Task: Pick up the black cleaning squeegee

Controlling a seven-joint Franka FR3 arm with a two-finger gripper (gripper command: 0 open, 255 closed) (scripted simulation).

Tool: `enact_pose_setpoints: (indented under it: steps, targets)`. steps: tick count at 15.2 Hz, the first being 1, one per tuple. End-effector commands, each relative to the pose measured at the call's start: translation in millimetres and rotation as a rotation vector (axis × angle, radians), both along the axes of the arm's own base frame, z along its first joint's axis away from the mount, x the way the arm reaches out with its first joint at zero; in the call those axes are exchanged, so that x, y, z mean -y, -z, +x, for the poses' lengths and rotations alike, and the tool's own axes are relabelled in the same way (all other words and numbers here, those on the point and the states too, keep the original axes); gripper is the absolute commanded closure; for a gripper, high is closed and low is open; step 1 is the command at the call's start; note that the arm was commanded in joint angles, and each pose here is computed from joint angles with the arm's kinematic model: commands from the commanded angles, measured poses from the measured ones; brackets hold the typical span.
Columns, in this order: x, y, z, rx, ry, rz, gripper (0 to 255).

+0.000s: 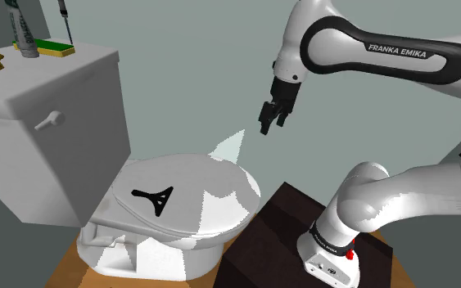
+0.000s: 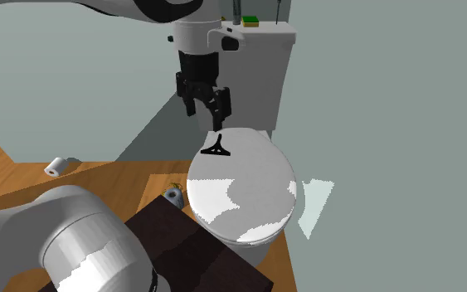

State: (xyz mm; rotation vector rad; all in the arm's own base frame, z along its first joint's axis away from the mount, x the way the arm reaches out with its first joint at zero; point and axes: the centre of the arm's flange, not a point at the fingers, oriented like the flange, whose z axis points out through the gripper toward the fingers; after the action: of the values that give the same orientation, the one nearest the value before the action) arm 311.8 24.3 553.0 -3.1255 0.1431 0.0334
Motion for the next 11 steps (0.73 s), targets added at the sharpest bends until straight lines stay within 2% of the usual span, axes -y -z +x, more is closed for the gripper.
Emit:
enact_pose_setpoints:
  steps: [1, 11]
  targets:
    - [0.0, 0.0, 0.0, 0.000, 0.000, 0.000, 0]
    - [-45.6, 90.9, 80.6, 0.013, -0.069, 0.021, 0]
